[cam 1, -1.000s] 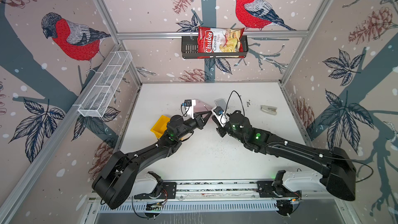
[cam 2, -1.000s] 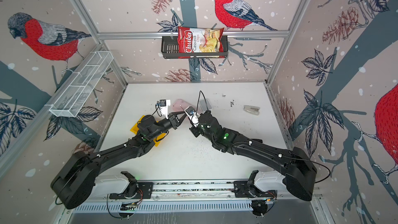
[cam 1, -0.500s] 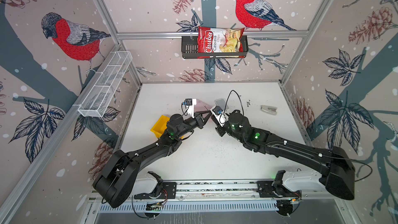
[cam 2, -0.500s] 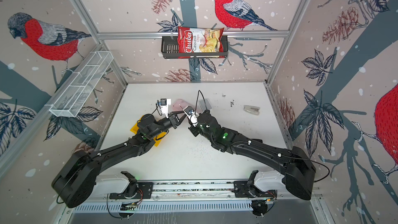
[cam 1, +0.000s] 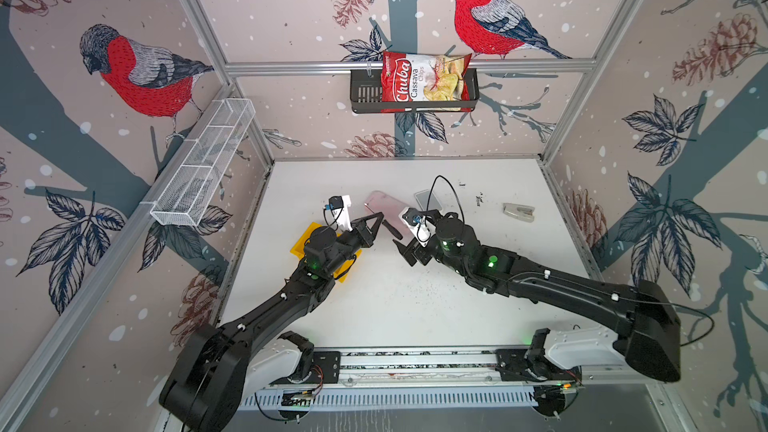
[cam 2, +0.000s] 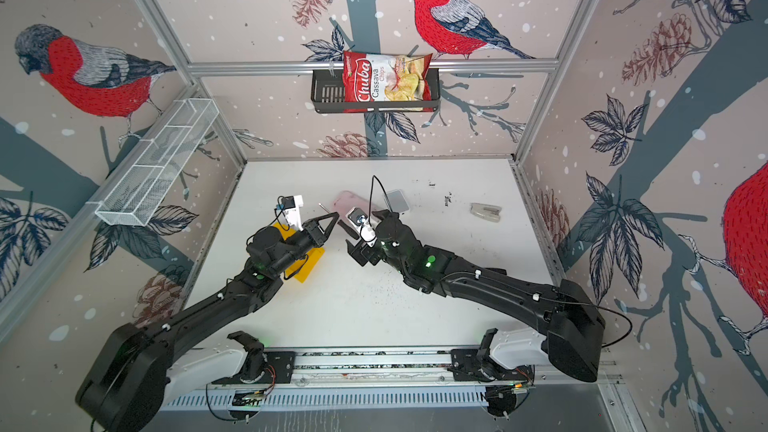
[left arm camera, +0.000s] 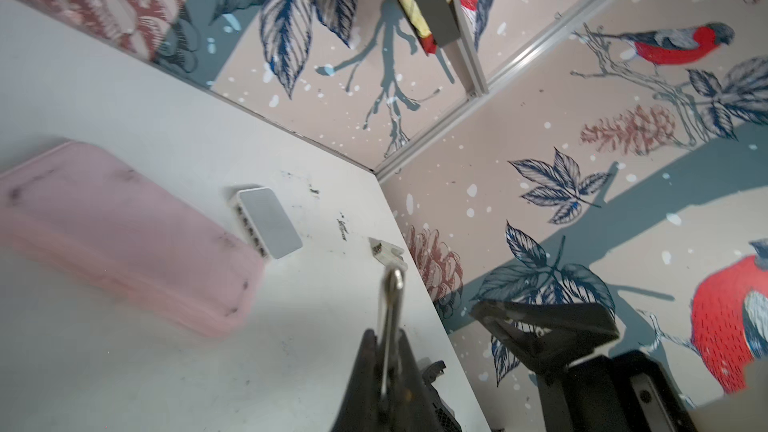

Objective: Put the screwdriver in the bin
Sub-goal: 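Grasp the screwdriver shaft with the left gripper and open the right gripper, then lower the screwdriver into the yellow bin with the left gripper and release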

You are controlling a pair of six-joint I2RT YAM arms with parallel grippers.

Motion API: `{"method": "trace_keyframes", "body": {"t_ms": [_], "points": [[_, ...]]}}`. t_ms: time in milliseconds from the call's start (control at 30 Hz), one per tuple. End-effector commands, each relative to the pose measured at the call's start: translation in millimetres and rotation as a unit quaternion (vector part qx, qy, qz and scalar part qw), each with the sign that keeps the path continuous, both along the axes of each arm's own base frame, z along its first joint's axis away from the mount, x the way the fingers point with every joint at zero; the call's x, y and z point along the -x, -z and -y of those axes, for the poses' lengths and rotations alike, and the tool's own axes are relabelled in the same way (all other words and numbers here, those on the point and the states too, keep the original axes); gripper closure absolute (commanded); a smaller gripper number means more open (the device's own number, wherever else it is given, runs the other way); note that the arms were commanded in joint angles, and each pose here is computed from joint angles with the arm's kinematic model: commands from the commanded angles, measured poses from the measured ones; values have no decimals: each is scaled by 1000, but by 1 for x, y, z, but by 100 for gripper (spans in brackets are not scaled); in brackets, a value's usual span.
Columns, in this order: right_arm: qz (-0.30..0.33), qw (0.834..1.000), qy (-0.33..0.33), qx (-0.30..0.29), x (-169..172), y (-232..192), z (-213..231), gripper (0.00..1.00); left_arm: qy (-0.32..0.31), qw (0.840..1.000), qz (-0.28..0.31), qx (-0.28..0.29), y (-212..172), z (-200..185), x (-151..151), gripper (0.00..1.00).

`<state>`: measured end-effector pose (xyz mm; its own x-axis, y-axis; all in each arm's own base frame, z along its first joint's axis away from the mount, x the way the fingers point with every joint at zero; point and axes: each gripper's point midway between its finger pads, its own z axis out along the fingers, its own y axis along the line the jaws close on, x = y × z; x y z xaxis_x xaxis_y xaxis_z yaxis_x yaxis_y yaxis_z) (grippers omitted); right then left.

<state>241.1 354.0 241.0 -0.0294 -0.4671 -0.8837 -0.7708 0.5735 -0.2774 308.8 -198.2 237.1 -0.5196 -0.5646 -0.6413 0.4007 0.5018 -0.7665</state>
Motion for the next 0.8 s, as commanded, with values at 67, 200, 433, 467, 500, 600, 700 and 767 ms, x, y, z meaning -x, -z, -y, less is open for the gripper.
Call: {"method": "trace_keyframes", "body": {"t_ms": [67,200,433,467,500,600,700,767], "points": [[8,999,-37,19,10,3,-11,0,-107,991,-78,-32,36,-49,-9,100],[4,998,-50,24,15,6,-20,0,-202,962,-164,-79,78,-98,-7,100],[-6,997,-63,35,22,15,-19,0,-279,925,-240,-99,113,-149,-7,100],[-6,997,-63,36,22,15,-19,0,-286,920,-246,-103,116,-153,-8,100],[-6,997,-64,37,23,15,-18,0,-295,915,-252,-110,118,-157,-9,100],[-7,997,-61,37,22,15,-17,0,-329,896,-271,-126,125,-172,-12,100],[-8,997,-62,35,24,15,-17,0,-340,884,-292,-133,131,-178,-15,100],[-7,997,-65,35,24,14,-18,0,-344,877,-308,-135,137,-179,-15,100]]}}
